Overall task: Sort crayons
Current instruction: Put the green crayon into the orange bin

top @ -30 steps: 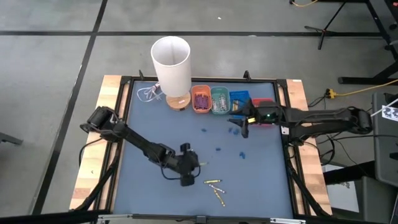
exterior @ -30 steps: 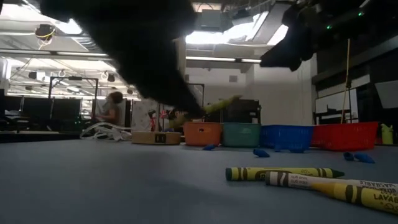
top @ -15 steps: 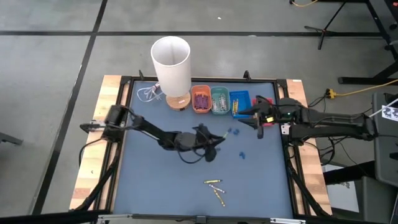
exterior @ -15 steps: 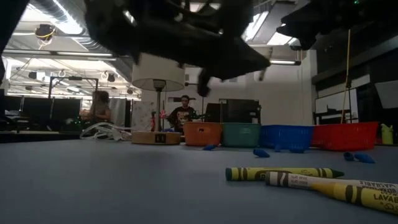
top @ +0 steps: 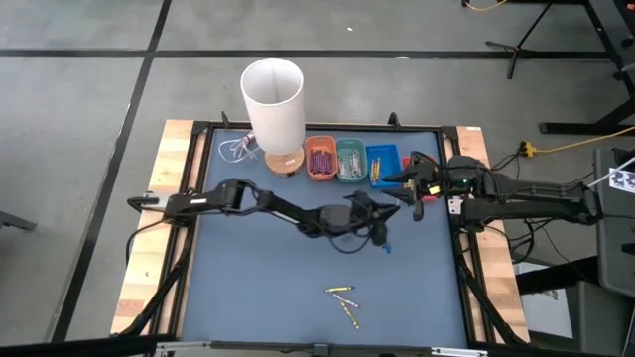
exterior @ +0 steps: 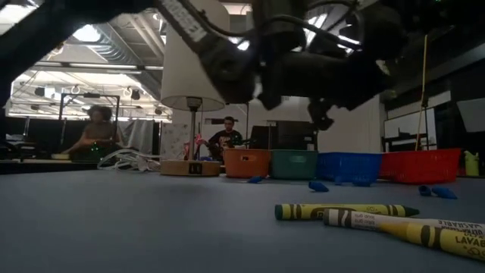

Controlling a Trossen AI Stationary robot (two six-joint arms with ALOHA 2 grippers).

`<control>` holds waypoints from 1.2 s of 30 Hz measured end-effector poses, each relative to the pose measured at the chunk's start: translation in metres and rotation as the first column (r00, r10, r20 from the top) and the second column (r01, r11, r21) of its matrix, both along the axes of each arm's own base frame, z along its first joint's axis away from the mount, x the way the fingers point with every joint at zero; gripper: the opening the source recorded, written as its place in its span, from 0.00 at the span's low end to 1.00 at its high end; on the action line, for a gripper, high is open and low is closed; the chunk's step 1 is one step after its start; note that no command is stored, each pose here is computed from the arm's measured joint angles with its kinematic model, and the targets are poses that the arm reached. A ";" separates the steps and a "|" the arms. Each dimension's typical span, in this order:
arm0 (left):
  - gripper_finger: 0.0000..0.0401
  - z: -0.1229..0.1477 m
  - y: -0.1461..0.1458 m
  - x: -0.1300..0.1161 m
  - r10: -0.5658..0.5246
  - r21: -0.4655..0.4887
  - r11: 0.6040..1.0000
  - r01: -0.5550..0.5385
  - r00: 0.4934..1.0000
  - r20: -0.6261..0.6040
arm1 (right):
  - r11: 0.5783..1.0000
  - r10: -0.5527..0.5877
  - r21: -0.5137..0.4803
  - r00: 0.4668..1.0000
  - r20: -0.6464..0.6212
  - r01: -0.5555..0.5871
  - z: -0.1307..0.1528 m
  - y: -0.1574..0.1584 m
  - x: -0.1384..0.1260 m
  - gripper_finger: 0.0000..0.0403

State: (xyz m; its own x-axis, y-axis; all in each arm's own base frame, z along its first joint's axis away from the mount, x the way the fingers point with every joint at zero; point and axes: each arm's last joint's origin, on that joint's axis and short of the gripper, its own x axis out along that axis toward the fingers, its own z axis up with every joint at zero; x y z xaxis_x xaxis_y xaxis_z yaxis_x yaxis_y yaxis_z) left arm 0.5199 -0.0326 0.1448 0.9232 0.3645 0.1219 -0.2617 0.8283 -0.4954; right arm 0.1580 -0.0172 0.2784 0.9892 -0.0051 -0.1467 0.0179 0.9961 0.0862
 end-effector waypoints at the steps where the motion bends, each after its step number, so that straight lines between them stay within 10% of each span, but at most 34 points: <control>1: 0.03 0.000 0.003 0.006 0.007 0.000 1.000 -0.007 1.000 -0.002 | 1.000 0.000 0.000 1.000 0.001 0.000 0.000 0.000 0.000 0.38; 17: 0.02 0.007 0.054 0.057 0.093 -0.004 0.996 -0.093 0.995 -0.021 | 1.000 0.002 -0.025 0.982 0.190 0.002 0.018 0.000 0.002 0.38; 36: 0.02 0.005 0.113 0.056 0.118 -0.089 0.989 -0.116 0.993 0.011 | 1.000 0.004 -0.030 0.973 0.233 0.004 0.023 0.000 0.002 0.38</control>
State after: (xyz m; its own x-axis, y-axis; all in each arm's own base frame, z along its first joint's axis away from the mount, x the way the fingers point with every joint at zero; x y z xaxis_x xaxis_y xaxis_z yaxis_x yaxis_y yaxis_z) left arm 0.5755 0.0800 0.1502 0.8716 0.4800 0.0995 -0.3454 0.7454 -0.5702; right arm 0.1596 -0.0175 0.3009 0.9961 -0.0060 0.0877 0.0009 0.9983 0.0577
